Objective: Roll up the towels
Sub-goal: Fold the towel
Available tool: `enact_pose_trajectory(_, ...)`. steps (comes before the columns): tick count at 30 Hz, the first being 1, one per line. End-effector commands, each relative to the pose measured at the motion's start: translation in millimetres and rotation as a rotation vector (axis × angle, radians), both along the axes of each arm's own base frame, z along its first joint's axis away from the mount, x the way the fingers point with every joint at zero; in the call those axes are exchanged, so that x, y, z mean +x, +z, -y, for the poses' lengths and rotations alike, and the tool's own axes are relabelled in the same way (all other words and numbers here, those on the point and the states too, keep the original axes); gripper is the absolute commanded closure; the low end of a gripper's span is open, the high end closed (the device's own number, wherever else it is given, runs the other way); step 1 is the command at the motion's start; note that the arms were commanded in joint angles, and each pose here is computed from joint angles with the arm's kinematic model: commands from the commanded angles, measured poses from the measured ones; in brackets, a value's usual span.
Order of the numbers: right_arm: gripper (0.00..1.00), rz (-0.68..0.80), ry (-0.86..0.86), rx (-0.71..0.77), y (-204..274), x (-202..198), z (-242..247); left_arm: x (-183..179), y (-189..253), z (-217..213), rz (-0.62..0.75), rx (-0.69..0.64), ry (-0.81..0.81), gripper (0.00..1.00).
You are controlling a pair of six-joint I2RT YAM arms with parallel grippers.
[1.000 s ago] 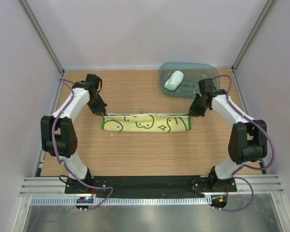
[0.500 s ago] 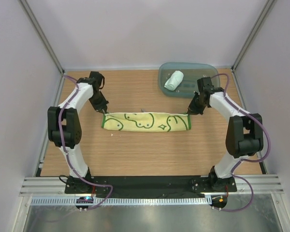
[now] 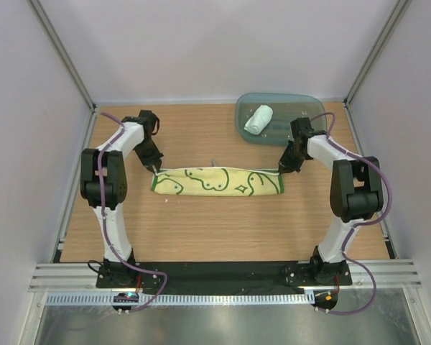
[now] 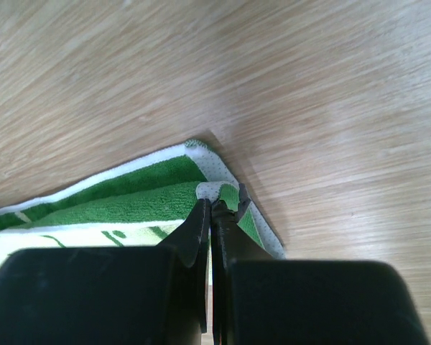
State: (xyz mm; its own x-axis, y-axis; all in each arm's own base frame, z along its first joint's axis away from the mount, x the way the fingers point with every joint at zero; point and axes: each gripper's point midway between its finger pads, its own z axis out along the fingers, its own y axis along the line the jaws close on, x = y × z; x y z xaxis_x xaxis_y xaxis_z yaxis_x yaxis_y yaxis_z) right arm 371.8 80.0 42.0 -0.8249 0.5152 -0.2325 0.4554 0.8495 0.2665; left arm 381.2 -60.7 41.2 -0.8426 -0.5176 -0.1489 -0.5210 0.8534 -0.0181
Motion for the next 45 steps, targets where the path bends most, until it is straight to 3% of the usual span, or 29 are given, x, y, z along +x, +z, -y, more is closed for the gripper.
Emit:
enact_pose_trajectory(1, 0.99, 0.077, -0.008, -0.026, 12.9, 24.8, 8.5, 14.0, 8.7, -15.4, 0.033, 0.041, 0.007, 0.82)
enact_pose_trajectory(5, 0.96, 0.074, -0.001, -0.020, 8.7, 27.5, 7.5, 16.1, 10.4, -22.8, 0.034, 0.066, 0.016, 0.67)
enact_pose_trajectory(6, 0.93, 0.069, 0.000, -0.020, 6.7, 28.1, 8.5, 16.4, 11.3, -24.5, 0.033, 0.072, 0.017, 0.59)
enact_pose_trajectory(9, 0.53, 0.076, 0.012, -0.022, 9.4, 32.1, 7.6, 22.6, 22.3, -29.4, 0.061, 0.093, 0.021, 0.48)
enact_pose_trajectory(10, 0.35, 0.075, 0.014, -0.025, 10.7, 32.2, 7.9, 21.9, 25.4, -30.1, 0.060, 0.097, 0.019, 0.47)
enact_pose_trajectory(11, 0.31, 0.079, 0.012, -0.029, 12.7, 33.3, 9.3, 22.7, 29.4, -31.4, 0.065, 0.104, 0.018, 0.45)
enact_pose_trajectory(21, 0.20, 0.206, 0.022, -0.080, 73.1, 27.6, 20.4, 4.3, 84.0, -57.0, 0.136, 0.230, 0.046, 0.37)
enact_pose_trajectory(25, 0.23, 0.256, 0.057, -0.042, 89.2, 14.8, 13.5, -7.0, 99.3, -40.1, 0.200, 0.128, 0.036, 0.45)
enact_pose_trajectory(26, 0.26, 0.259, 0.089, 0.022, 89.6, 5.3, 2.0, -16.3, 90.2, -33.4, 0.182, 0.103, 0.025, 0.51)
enact_pose_trajectory(27, 0.30, 0.270, 0.108, 0.065, 91.0, 3.0, -5.8, -19.5, 88.7, -25.7, 0.191, 0.070, 0.012, 0.55)
enact_pose_trajectory(28, 0.43, 0.296, 0.117, 0.104, 93.4, 4.8, -12.6, -14.8, 88.9, -17.9, 0.229, 0.040, 0.002, 0.57)
enact_pose_trajectory(29, 0.49, 0.282, 0.132, 0.141, 85.1, -2.3, -19.4, -25.2, 82.2, -3.0, 0.220, -0.010, -0.031, 0.64)
enact_pose_trajectory(31, 0.59, 0.306, 0.187, 0.248, 87.6, -4.5, -40.8, -20.6, 78.6, 12.8, 0.262, -0.057, -0.061, 0.69)
enact_pose_trajectory(36, 0.74, 0.239, 0.227, 0.314, 62.9, -16.9, -59.2, -35.0, 43.2, 48.8, 0.181, -0.153, -0.120, 0.78)
enact_pose_trajectory(39, 0.87, 0.179, 0.209, 0.292, 41.4, -22.3, -55.0, -43.2, 24.5, 47.4, 0.135, -0.137, -0.097, 0.80)
enact_pose_trajectory(45, 0.98, 0.033, 0.143, 0.214, -8.7, -34.8, -39.1, -69.3, -11.9, 23.6, 0.039, -0.050, -0.036, 0.82)
